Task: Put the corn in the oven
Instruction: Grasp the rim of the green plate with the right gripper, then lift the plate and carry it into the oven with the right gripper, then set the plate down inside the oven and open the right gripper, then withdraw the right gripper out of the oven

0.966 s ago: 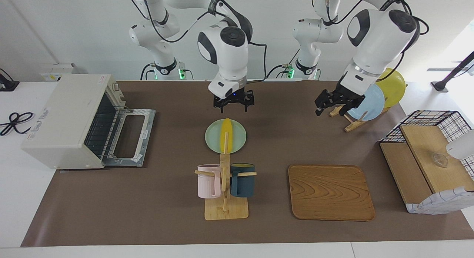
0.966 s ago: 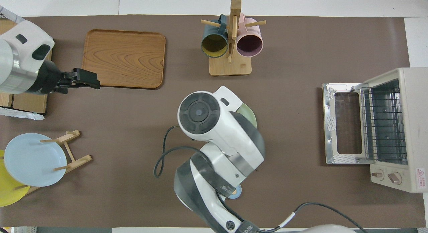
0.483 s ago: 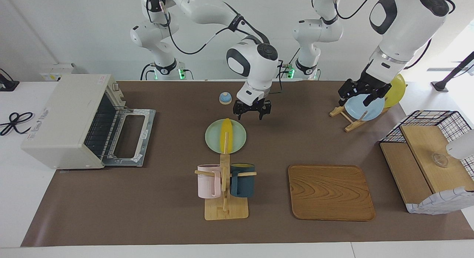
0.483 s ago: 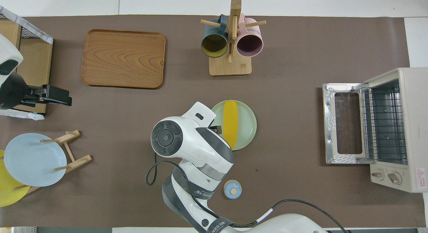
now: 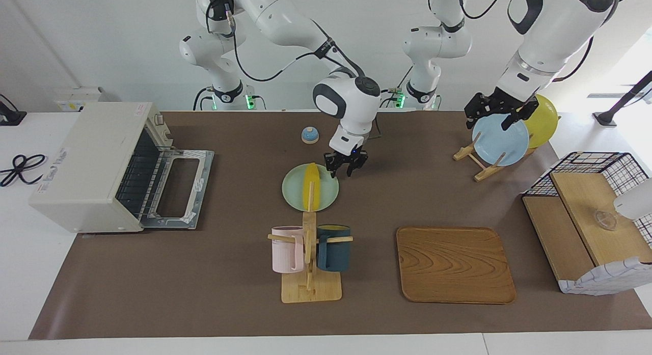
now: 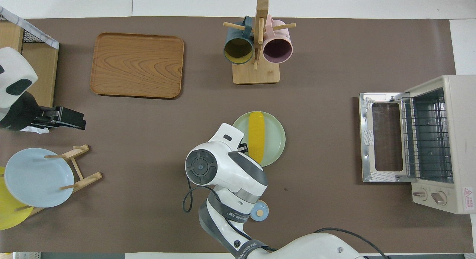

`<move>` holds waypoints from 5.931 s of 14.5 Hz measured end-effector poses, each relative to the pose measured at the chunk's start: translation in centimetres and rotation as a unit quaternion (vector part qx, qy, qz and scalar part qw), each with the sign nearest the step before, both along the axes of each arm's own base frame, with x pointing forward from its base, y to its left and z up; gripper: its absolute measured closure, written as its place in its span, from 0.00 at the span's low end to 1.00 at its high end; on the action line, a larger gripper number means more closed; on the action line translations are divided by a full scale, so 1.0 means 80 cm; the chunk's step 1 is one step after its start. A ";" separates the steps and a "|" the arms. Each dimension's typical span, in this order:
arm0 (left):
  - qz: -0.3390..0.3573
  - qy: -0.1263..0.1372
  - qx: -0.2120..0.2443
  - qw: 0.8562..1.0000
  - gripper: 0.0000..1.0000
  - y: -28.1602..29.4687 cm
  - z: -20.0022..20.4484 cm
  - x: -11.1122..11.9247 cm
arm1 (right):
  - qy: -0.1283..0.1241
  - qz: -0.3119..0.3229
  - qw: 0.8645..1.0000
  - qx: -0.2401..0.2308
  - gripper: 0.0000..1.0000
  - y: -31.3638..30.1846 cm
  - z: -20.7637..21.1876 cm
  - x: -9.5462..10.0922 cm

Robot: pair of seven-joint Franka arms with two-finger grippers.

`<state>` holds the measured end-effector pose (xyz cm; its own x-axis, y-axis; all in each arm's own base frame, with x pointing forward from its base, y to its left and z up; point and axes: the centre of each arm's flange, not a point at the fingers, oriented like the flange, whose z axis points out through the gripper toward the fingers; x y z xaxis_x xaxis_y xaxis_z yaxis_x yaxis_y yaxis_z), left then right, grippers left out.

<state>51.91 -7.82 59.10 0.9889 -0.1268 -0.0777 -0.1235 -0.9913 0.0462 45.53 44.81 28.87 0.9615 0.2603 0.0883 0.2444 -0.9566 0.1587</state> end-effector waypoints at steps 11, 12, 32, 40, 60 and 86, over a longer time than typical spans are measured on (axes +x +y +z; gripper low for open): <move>-0.019 -0.031 0.032 0.999 0.00 -0.006 0.016 0.005 | -0.015 0.077 0.989 -0.126 0.98 -0.036 0.028 0.012; -0.019 -0.028 0.033 0.999 0.00 -0.006 0.013 0.005 | -0.012 0.076 0.988 -0.134 0.98 -0.044 0.043 0.023; 0.006 -0.027 0.029 0.999 0.00 -0.003 0.010 0.006 | 0.114 0.016 0.992 -0.051 0.98 -0.542 0.180 0.049; 0.006 -0.030 0.028 0.999 0.00 -0.004 0.010 0.007 | 0.120 0.038 0.991 -0.039 0.98 -0.640 0.156 0.035; 0.008 -0.033 0.012 0.999 0.00 -0.008 0.012 0.008 | 0.099 0.034 0.994 0.012 0.67 -0.616 0.152 0.030; 0.010 -0.034 0.012 0.999 0.00 -0.005 0.014 0.008 | 0.103 -0.069 0.992 0.015 0.99 -0.523 0.017 -0.012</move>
<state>52.59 -8.22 60.23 0.9944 -0.1052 -0.0120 -0.1050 -0.9944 0.0152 44.54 2.96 30.25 0.9862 0.1245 -0.1090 0.1345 -0.9868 0.0897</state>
